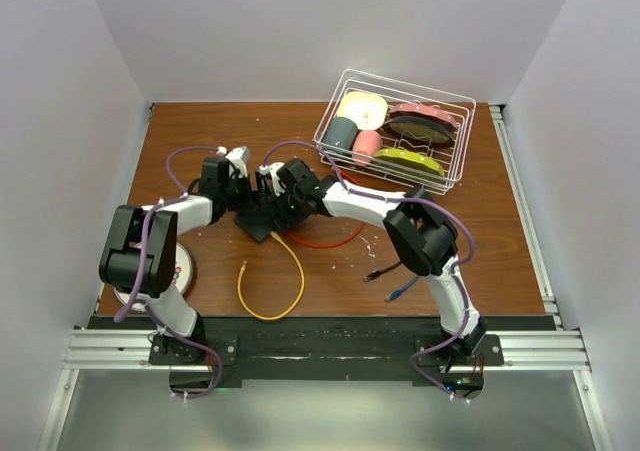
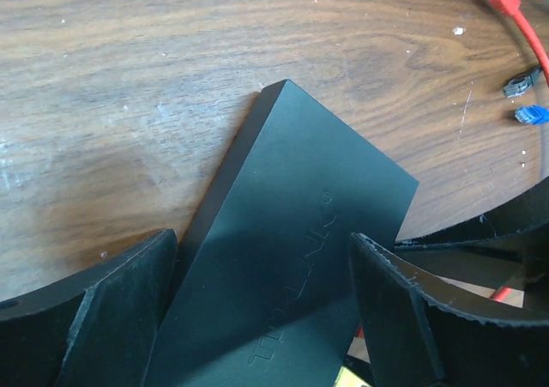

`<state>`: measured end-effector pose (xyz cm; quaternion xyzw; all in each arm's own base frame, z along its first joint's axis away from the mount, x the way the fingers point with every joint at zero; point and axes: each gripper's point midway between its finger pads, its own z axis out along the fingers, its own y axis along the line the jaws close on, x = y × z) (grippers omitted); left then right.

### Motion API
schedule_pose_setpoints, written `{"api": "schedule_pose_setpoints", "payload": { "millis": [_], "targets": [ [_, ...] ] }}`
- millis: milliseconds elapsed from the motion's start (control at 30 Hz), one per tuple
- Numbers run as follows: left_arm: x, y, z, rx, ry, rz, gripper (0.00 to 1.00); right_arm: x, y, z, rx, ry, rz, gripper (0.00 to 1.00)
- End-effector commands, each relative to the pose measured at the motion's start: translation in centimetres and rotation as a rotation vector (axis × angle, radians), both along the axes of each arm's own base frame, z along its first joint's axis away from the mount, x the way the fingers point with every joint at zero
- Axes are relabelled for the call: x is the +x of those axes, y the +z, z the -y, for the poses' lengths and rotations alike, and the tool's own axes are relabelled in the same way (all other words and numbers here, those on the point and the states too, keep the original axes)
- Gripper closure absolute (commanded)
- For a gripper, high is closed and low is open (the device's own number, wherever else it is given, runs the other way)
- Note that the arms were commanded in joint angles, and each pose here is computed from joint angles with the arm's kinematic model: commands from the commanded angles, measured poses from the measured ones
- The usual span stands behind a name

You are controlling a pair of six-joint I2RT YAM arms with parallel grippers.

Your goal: Insert the plug into the switch port

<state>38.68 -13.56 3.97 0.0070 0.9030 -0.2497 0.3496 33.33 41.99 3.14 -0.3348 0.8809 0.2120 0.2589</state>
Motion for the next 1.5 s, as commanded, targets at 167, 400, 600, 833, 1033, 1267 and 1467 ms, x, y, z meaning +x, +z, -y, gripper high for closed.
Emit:
{"api": "schedule_pose_setpoints", "payload": {
  "millis": [167, 400, 600, 833, 1033, 1267, 1467],
  "targets": [
    [0.8, 6.0, 2.6, -0.083, -0.087, 0.091, 0.1, -0.5, 5.5, -3.9, 0.217, 0.07, 0.093, 0.18],
    [0.8, 9.7, 2.7, -0.114, -0.087, 0.208, 0.09, 0.7, 9.7, -1.7, 0.209, -0.026, 0.217, 0.02],
    [0.1, 12.3, 2.9, -0.149, -0.09, 0.284, 0.09, 1.1, 13.7, -0.4, 0.237, -0.078, 0.285, 0.01],
    [-1.2, 12.2, 4.0, -0.226, -0.132, 0.26, 0.15, 2.3, 14.1, 3.9, 0.155, -0.146, 0.36, 0.02],
    [-2.1, 11.9, 4.6, -0.264, -0.147, 0.255, 0.17, 4.5, 11.6, 11.1, 0.072, -0.3, 0.342, 0.04],
    [-2.3, 11.4, 5.0, -0.281, -0.171, 0.243, 0.2, 6.3, 7.0, 15.6, -0.069, -0.416, 0.297, 0.07],
    [-2.4, 11.1, 5.1, -0.276, -0.183, 0.243, 0.2, 7.3, 4.7, 14.7, -0.071, -0.42, 0.27, 0.29]
  ]
}}
